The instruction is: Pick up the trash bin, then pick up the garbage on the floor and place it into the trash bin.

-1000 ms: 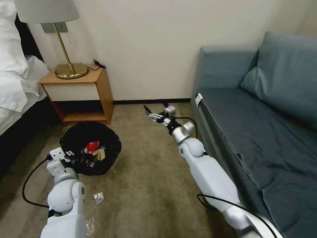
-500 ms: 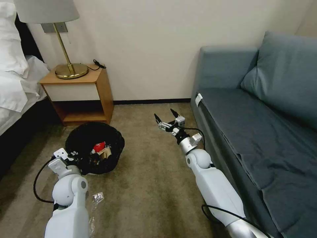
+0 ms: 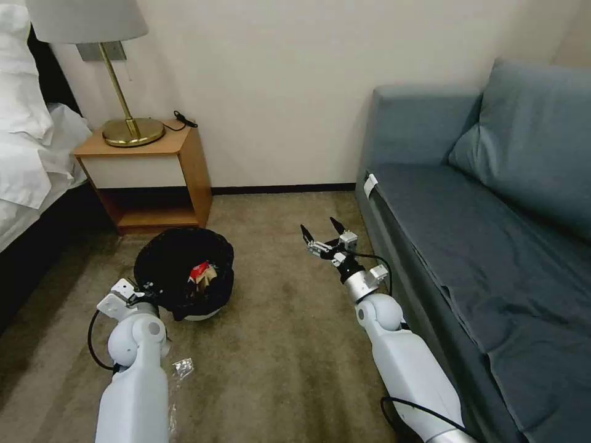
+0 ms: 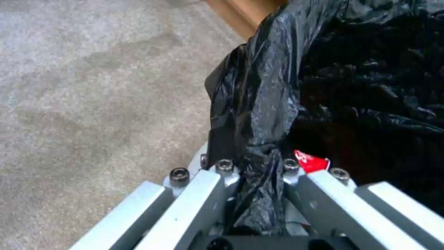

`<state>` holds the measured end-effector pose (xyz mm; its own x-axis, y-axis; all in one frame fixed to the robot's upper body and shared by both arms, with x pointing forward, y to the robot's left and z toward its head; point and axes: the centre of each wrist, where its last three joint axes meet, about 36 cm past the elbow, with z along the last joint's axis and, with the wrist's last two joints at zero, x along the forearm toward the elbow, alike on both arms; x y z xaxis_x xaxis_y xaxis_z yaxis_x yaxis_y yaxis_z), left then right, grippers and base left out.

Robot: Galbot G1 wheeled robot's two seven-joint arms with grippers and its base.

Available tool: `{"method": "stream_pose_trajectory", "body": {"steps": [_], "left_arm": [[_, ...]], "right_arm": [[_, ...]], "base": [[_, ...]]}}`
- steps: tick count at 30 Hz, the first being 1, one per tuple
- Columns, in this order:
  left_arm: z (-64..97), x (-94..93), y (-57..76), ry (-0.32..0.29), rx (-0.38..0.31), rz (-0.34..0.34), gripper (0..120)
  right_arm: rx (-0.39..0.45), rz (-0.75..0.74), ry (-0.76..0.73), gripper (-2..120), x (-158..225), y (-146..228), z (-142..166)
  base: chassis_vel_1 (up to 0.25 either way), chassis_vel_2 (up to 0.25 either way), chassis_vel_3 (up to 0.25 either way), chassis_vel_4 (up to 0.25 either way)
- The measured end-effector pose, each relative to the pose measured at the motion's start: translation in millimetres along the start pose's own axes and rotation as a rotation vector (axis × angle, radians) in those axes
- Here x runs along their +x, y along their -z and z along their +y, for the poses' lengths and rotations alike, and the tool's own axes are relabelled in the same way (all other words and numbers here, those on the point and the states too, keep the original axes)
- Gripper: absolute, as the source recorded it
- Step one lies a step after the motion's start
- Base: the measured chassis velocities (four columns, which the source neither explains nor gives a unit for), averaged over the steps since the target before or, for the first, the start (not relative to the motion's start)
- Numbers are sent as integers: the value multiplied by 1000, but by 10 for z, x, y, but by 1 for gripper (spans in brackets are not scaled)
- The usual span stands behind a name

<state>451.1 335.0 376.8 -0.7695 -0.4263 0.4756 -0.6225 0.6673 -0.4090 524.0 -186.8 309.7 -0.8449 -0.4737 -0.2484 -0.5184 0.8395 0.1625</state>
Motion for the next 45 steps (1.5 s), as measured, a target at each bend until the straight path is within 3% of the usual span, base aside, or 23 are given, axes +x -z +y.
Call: {"method": "stream_pose_trajectory", "body": {"steps": [8, 18, 20, 24, 30, 37, 42, 45], "left_arm": [[68, -205, -112, 45, 15, 12, 2], [41, -275, -154, 58, 19, 16, 6], [28, -287, -156, 67, 20, 18, 18], [28, -289, -152, 70, 19, 17, 27], [30, -266, -128, 69, 18, 9, 56], [30, -247, -97, 66, 16, 0, 75], [7, -159, -18, 52, 1, -18, 97], [-17, -54, 50, 31, -21, -42, 100]], "right_arm": [[-1, 0, -13, 100, 103, -20, -26], [0, 9, -10, 100, 162, -55, -37], [0, 13, -11, 100, 175, -69, -43], [-1, 16, -11, 100, 180, -81, -42], [-3, 23, -3, 100, 174, -116, -8], [3, 31, 6, 100, 178, -138, 6], [5, 33, 9, 100, 199, -144, 24], [7, 41, 12, 100, 237, -171, 55]], "base": [[0, 0, 0, 0], [0, 0, 0, 0], [0, 0, 0, 0], [0, 0, 0, 0], [0, 0, 0, 0], [0, 0, 0, 0], [0, 0, 0, 0], [0, 0, 0, 0]]}}
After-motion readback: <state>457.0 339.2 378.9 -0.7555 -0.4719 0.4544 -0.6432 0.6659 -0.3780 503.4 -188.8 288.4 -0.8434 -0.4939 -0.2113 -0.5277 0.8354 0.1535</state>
